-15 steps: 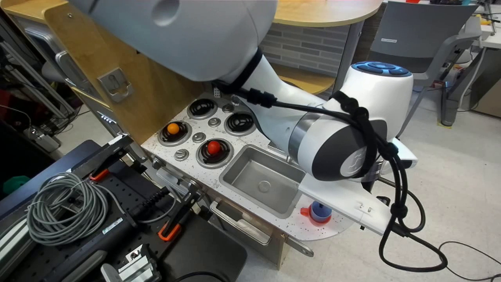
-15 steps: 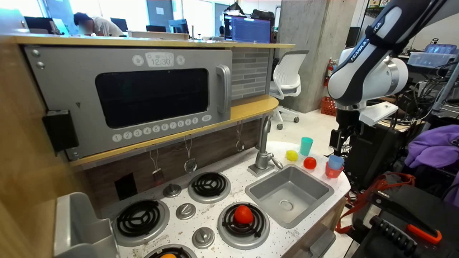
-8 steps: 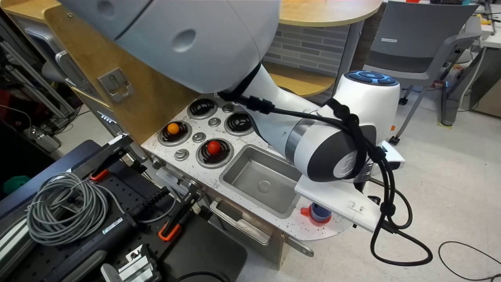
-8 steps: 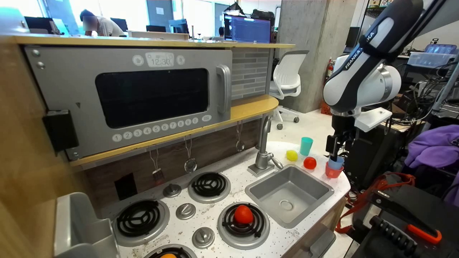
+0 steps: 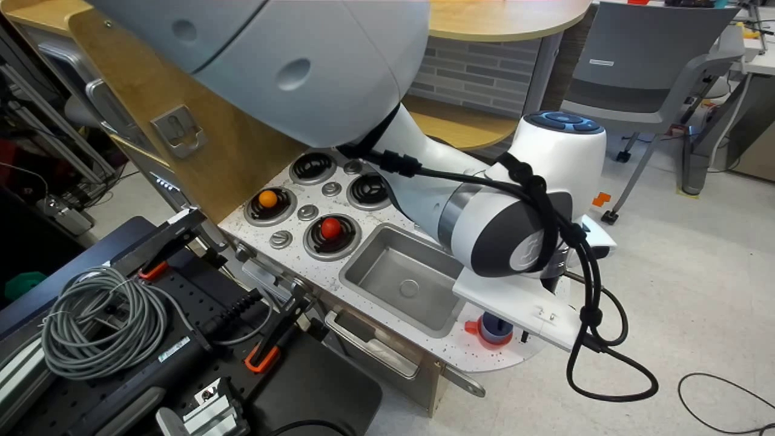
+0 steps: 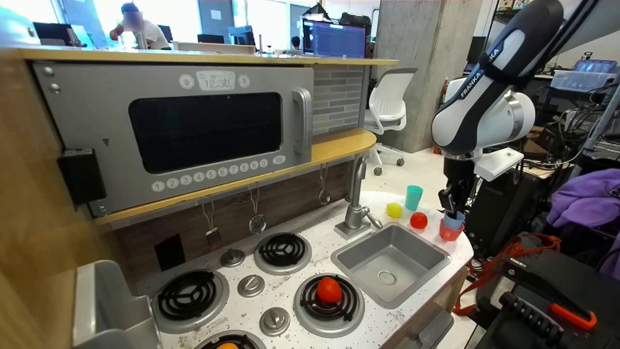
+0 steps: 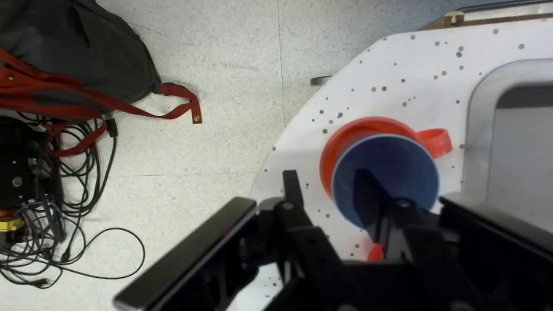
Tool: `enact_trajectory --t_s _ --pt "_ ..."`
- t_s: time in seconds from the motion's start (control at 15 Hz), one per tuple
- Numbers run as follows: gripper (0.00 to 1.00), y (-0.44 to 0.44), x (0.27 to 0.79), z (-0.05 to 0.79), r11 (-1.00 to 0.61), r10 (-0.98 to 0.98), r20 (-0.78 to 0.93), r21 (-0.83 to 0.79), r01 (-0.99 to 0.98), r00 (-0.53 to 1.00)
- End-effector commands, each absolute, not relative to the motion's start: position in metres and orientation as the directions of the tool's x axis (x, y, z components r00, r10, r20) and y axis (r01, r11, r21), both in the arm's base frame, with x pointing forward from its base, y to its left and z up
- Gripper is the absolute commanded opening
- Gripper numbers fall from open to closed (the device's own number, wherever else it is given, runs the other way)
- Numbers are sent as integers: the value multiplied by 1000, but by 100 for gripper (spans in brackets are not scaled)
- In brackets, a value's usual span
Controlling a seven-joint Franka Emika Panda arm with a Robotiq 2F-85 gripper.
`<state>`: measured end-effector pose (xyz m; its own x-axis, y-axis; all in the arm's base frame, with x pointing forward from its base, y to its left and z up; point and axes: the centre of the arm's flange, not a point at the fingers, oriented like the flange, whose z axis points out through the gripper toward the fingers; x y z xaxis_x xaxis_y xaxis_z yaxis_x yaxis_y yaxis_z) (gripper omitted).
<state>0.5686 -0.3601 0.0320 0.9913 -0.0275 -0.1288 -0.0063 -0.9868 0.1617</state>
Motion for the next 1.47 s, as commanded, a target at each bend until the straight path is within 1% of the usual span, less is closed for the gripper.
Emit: enact_trajectory --t_s 0.0,0.07,0.13,0.53,0.8,1.13,1.4 --pt "7 -354 574 39 -986 -5 -129 164 16 992" --pt "1 -351 573 42 -987 -1 -128 162 20 992" --pt "0 -349 572 43 -986 -1 -128 163 20 992" --pt "1 -345 564 56 -987 8 -118 157 27 993" --pt "1 -331 545 76 -990 39 -96 130 51 995" --pt "1 -298 527 118 -986 45 -6 160 45 999" --pt "1 -244 527 121 -988 84 -40 123 88 996"
